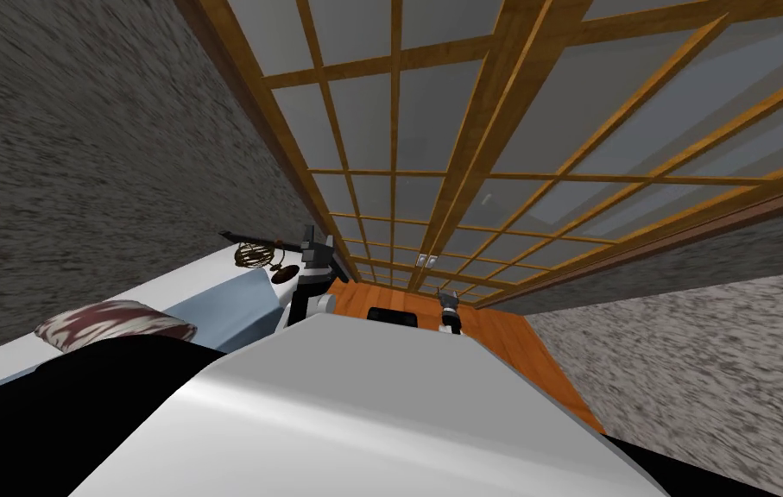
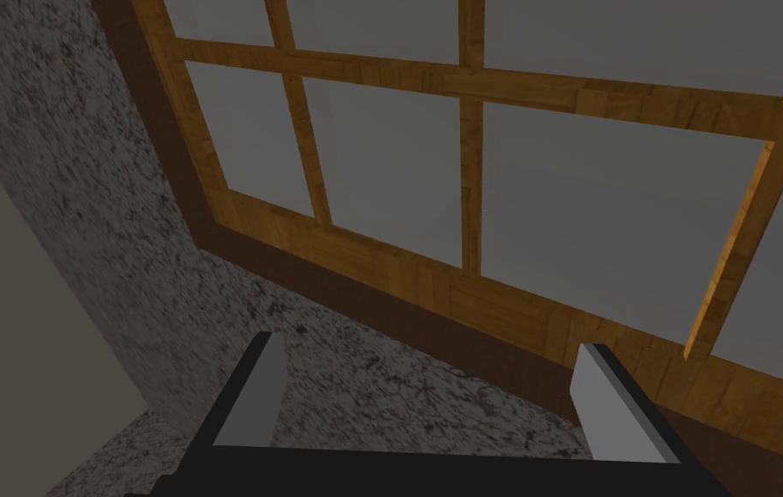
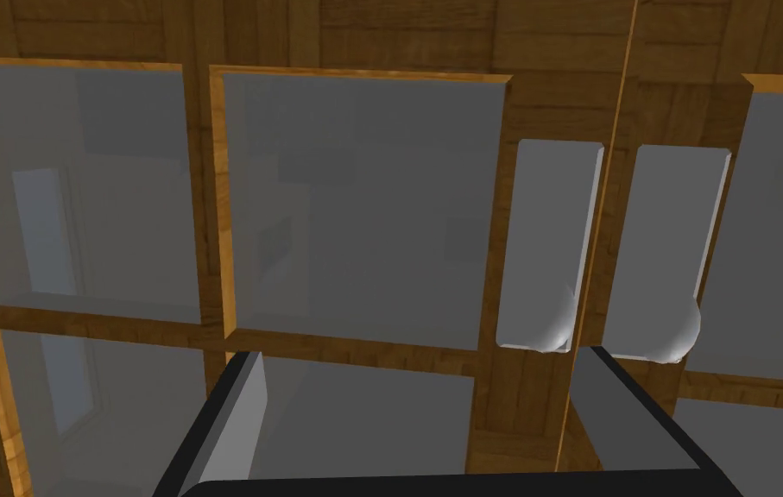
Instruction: Pull the door open
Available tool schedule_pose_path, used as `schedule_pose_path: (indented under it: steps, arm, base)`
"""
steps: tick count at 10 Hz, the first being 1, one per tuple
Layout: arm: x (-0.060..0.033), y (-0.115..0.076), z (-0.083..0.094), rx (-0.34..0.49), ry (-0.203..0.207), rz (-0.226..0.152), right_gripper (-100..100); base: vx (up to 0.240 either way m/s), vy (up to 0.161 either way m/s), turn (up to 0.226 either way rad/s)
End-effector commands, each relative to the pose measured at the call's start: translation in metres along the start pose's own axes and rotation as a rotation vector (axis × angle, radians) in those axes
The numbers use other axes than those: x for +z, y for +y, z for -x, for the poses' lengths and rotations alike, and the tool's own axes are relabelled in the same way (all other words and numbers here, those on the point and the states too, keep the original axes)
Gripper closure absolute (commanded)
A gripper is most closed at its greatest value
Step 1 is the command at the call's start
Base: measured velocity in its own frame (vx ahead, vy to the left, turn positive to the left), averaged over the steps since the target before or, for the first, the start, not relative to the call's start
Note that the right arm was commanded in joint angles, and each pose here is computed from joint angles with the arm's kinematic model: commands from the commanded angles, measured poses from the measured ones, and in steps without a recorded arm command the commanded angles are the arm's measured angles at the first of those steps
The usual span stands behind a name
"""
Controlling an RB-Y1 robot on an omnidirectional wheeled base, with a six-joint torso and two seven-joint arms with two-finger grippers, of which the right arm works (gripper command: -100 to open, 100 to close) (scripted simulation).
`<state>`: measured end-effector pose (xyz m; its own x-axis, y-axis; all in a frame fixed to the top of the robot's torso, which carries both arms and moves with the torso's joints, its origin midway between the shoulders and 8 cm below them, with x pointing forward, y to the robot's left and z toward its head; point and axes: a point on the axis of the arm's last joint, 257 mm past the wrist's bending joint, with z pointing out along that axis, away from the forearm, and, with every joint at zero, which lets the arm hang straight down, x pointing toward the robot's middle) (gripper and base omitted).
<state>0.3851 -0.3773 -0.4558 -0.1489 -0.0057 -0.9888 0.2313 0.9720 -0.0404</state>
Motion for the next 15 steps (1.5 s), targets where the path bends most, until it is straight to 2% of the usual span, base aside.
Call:
schedule_pose_path:
  steps: [1,3,4,5,8,10,11,15]
  arm:
    - [0.011,0.016,0.014,0.01,-0.029,0.017,-100]
    - [0.0247,0.034,0.031,0.021,-0.067,0.041,-100]
    - [0.0247,0.034,0.031,0.021,-0.067,0.041,-100]
    - [0.0347,0.048,0.045,0.029,-0.097,0.059,-100]
    - [0.0493,0.071,0.068,0.042,-0.145,0.089,-100]
    - [0.0457,0.071,0.065,0.043,-0.135,0.087,-100]
    - [0.0457,0.071,0.065,0.043,-0.135,0.087,100]
    - [0.0457,0.071,0.065,0.043,-0.135,0.087,100]
  base:
    - [0.129,-0.038,0.074]
    - [0.177,-0.055,0.107]
    - [0.121,-0.018,0.023]
    - [0.15,-0.023,0.086]
    - [0.172,-0.007,0.081]
    - [0.064,-0.005,-0.015]
    - [-0.012,0.004,0.013]
    - [-0.006,0.0,0.0]
